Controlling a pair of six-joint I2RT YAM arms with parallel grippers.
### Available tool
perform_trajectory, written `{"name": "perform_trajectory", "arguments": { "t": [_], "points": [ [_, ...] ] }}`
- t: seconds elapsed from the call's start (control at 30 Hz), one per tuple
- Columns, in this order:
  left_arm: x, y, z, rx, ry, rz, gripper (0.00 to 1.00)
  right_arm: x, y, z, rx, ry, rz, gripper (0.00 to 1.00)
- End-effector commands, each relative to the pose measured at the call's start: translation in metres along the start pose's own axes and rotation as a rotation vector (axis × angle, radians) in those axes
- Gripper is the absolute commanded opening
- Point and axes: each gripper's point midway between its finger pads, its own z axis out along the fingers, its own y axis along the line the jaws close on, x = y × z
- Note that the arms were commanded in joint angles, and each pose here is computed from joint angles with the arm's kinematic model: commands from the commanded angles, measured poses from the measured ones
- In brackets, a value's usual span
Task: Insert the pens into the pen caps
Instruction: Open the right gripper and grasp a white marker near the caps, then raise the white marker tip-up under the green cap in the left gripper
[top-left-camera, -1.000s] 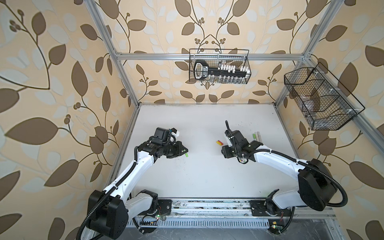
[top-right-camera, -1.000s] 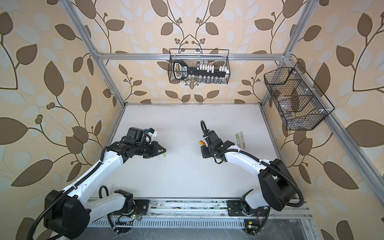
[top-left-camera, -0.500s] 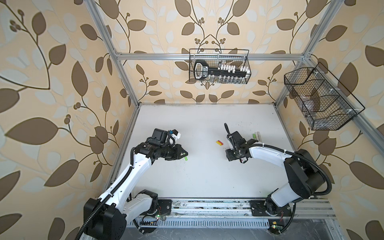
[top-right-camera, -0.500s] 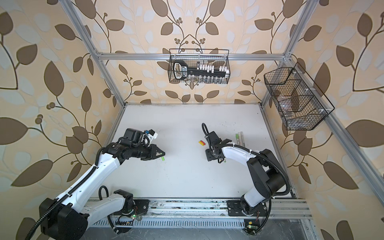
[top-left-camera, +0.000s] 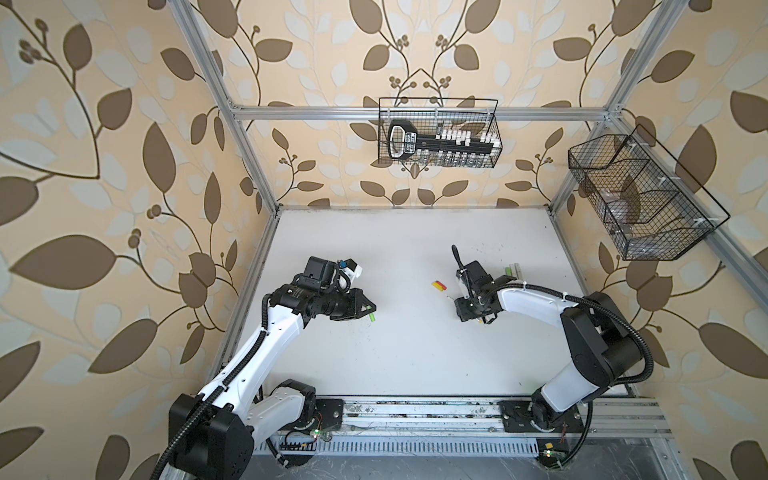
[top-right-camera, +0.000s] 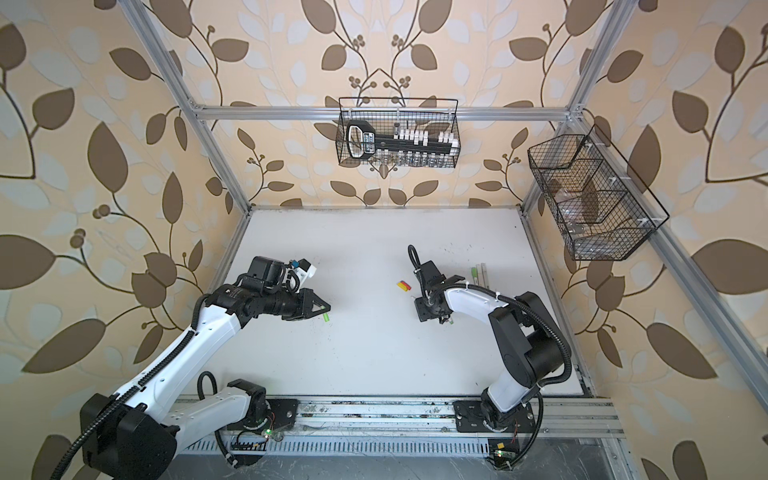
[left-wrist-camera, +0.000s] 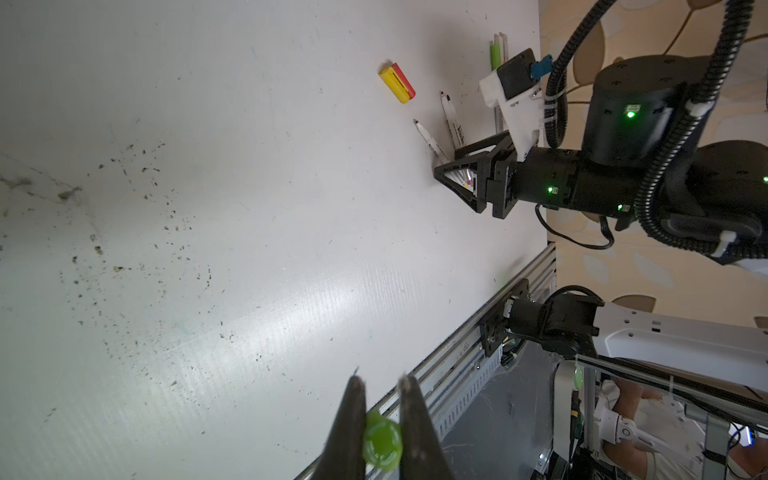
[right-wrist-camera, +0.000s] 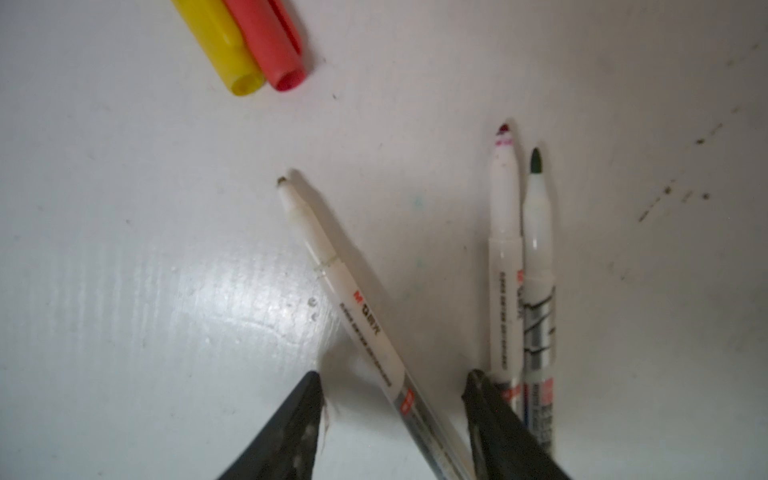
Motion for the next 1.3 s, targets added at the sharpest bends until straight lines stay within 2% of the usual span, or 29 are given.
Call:
{"name": "perform_trajectory", "arguments": {
  "t": [0.0, 0.4, 0.6, 0.73, 0.93, 1.1, 1.27],
  "points": [
    [-0.006, -0.010, -0.007, 0.035, -0.008, 0.030, 0.00, 0.001, 0.005, 0.003, -0.032, 0.045, -0.033, 0.53],
    [-0.006, -0.009, -0.007, 0.033, -0.013, 0.025, 0.00, 0.015, 0.020, 0.010, -0.025, 0.106, -0.105, 0.23],
    [-0.010, -0.009, -0.006, 0.032, -0.025, 0.018, 0.00, 0.019, 0.034, 0.013, -0.023, 0.125, -0.163, 0.12],
    [-0.020, -0.013, -0.005, 0.049, -0.049, 0.004, 0.00, 0.015, 0.052, 0.007, -0.044, 0.099, -0.206, 0.08],
    [-0.045, -0.024, 0.007, 0.158, -0.119, -0.035, 0.00, -0.003, 0.105, -0.022, -0.172, -0.060, -0.292, 0.06],
    [-0.052, -0.025, 0.013, 0.178, -0.101, -0.035, 0.00, -0.013, 0.155, -0.068, -0.334, -0.276, -0.368, 0.06],
    [-0.055, -0.036, 0.012, 0.245, -0.109, -0.012, 0.00, -0.013, 0.186, -0.106, -0.473, -0.428, -0.407, 0.05]
  ]
}}
